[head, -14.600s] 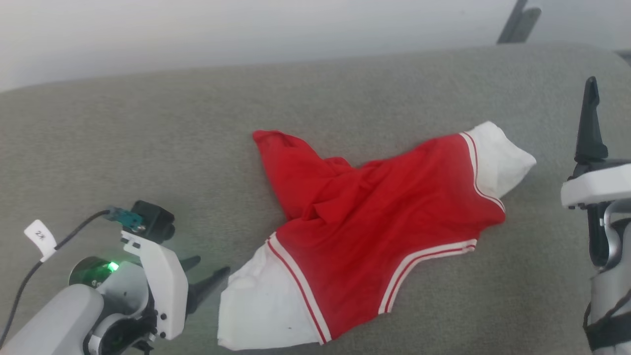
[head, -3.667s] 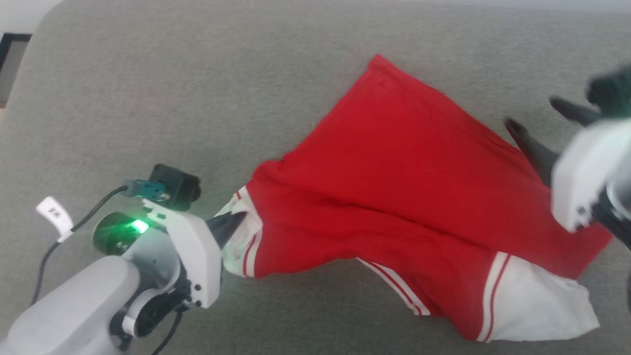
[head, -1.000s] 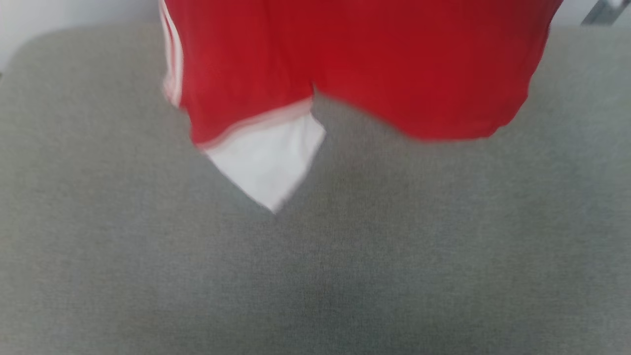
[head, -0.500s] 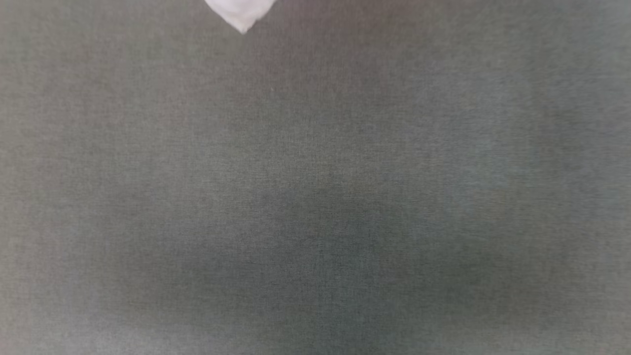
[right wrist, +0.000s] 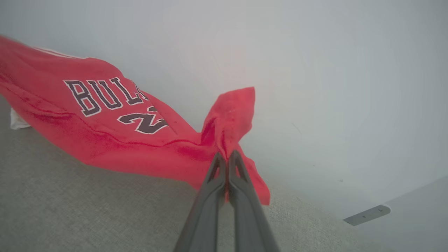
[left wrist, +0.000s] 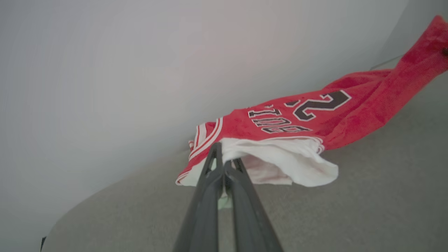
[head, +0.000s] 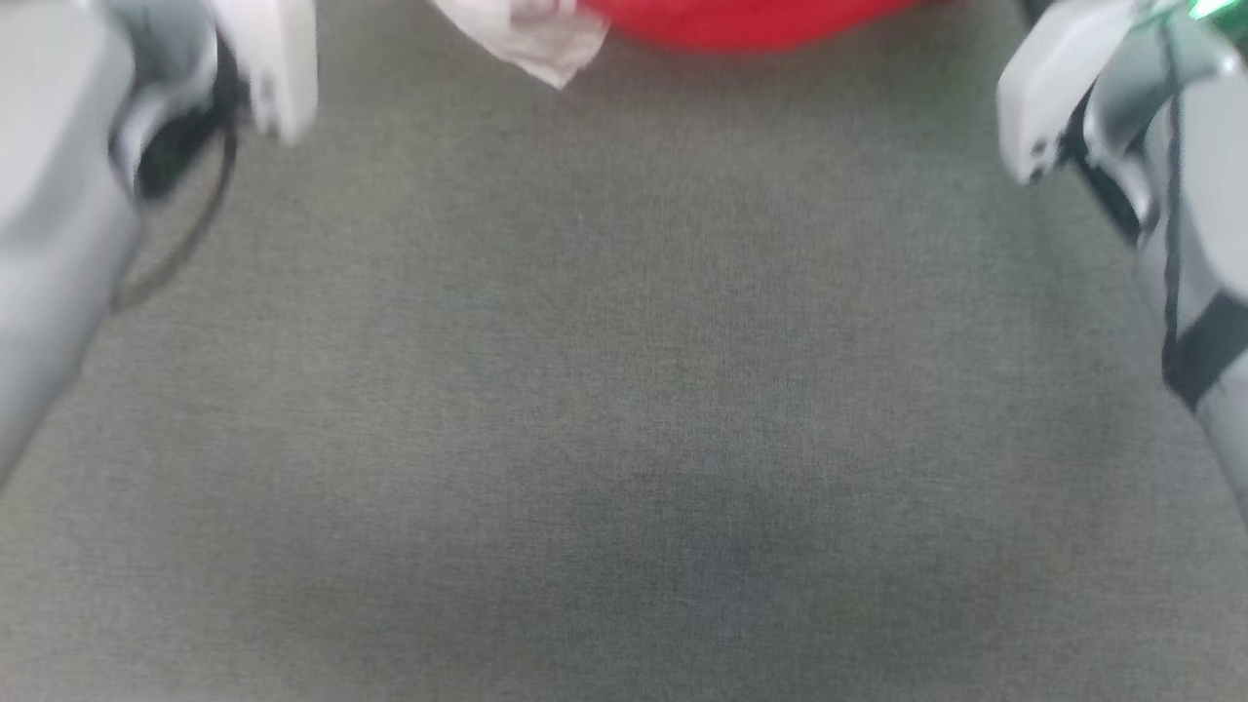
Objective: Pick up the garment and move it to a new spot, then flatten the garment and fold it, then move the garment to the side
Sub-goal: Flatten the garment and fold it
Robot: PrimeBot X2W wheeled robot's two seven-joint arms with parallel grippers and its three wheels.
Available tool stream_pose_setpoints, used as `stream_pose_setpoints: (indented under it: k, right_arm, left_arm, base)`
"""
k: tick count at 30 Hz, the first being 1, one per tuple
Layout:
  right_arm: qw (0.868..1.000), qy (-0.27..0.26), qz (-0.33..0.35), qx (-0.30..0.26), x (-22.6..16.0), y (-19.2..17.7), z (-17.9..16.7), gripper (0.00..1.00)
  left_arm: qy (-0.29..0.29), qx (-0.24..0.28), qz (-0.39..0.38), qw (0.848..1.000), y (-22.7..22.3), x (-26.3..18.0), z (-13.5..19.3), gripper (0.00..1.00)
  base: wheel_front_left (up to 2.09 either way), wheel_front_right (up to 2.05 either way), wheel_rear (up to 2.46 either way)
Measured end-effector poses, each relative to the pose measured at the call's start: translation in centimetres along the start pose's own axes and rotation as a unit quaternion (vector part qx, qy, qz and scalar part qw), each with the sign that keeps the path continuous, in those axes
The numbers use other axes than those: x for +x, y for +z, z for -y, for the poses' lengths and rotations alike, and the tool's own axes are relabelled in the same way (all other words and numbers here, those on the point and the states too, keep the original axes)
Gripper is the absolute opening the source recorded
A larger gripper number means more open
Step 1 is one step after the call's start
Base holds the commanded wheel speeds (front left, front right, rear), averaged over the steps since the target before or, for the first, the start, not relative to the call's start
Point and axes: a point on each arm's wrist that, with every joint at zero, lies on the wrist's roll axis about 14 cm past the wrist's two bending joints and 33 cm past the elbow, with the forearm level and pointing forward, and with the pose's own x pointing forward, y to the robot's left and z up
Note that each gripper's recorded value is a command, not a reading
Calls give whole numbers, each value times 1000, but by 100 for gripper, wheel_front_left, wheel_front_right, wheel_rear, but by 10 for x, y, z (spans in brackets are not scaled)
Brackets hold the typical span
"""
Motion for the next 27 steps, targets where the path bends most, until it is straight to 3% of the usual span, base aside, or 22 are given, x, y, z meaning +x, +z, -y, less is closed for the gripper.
stream_pose_setpoints:
  k: [3,18,27]
  right_arm:
    - [1000,20,-13,19,-23,-8,-11,0]
    - [989,87,-89,79,-124,-58,-41,0]
    - [967,141,-177,113,-187,-104,-75,0]
  left_arm:
    - [-24,-42,-63,997,-38,-33,12,0]
    - [-45,-100,-206,972,-124,-161,73,0]
    - [-42,-133,-288,947,-161,-224,109,0]
  base:
    - [0,0,0]
    - [0,0,0]
    - [0,0,0]
